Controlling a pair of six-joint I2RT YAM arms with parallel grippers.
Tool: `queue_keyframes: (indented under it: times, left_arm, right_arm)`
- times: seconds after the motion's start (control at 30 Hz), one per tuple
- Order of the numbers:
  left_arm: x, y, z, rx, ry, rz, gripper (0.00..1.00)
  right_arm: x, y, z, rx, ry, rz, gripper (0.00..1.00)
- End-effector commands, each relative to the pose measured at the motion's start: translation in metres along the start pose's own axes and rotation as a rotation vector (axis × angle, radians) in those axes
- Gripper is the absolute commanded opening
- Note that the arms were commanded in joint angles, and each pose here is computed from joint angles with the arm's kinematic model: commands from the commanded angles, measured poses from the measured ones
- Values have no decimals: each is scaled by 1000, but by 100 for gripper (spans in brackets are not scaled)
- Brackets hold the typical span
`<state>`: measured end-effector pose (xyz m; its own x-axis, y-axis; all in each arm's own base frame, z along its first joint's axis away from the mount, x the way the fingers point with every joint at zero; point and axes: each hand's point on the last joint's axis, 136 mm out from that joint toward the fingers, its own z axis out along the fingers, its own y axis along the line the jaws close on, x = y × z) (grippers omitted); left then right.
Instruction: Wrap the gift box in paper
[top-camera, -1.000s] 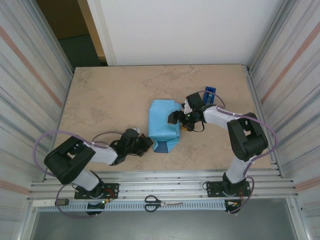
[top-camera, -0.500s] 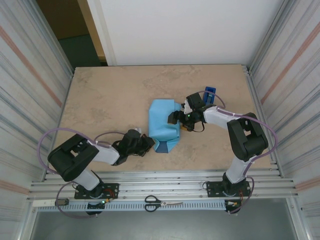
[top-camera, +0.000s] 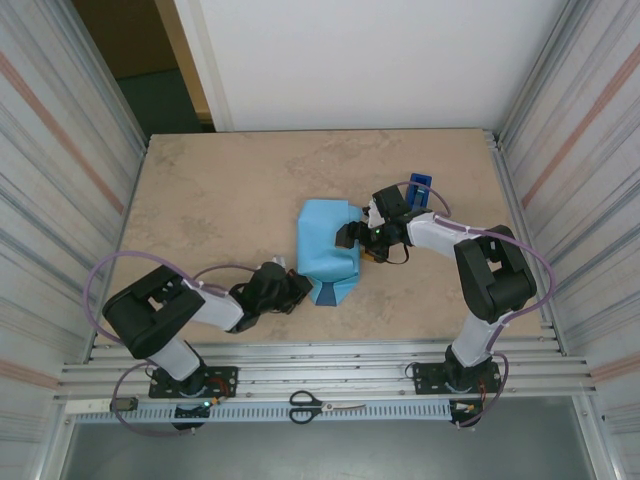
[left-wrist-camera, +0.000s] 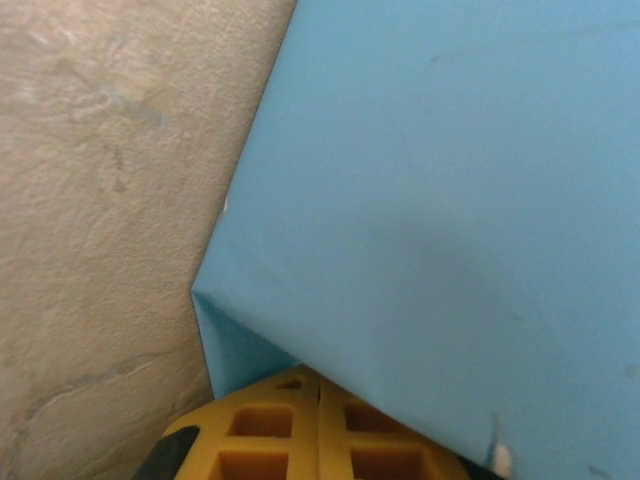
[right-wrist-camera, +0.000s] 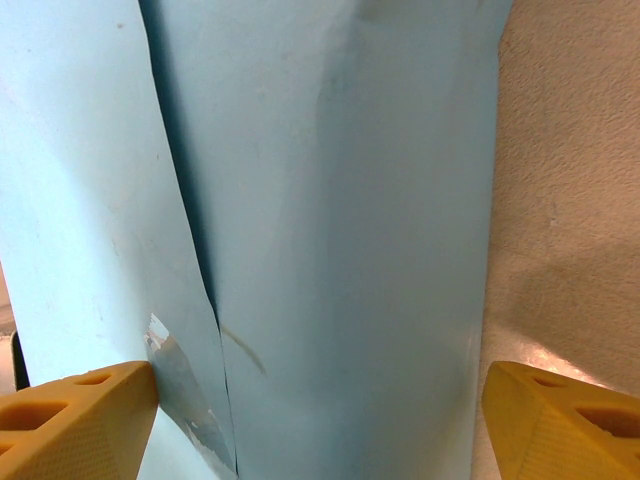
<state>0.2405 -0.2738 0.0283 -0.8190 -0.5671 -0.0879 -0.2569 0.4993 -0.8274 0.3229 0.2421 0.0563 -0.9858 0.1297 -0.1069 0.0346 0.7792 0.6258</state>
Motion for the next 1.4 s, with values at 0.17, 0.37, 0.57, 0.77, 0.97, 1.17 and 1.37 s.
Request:
queue_keyframes:
  times: [0.17, 0.37, 0.57, 0.77, 0.97, 1.17, 1.37]
  left_arm:
    - [-17, -25, 3, 81, -98, -7, 0]
    - [-14, -17, 9, 60, -90, -40, 0]
    - [-1, 10, 9, -46, -67, -62, 0]
    - [3, 31, -1, -156, -67, -58, 0]
    - [-3, 0, -14, -96, -88, -6, 0]
    - [-2, -3, -15, -89, -94, -29, 0]
    - [-4, -11, -3, -52, -103, -42, 0]
  right_arm:
    - [31, -36, 12, 130, 86, 76, 83]
    - [33, -37, 11, 134, 87, 77, 84]
    - [35, -40, 11, 137, 90, 78, 84]
    - [34, -40, 11, 139, 87, 78, 84]
    - [34, -40, 11, 141, 89, 79, 84]
    - [34, -40, 12, 142, 90, 81, 84]
    - [35, -40, 13, 139, 97, 80, 84]
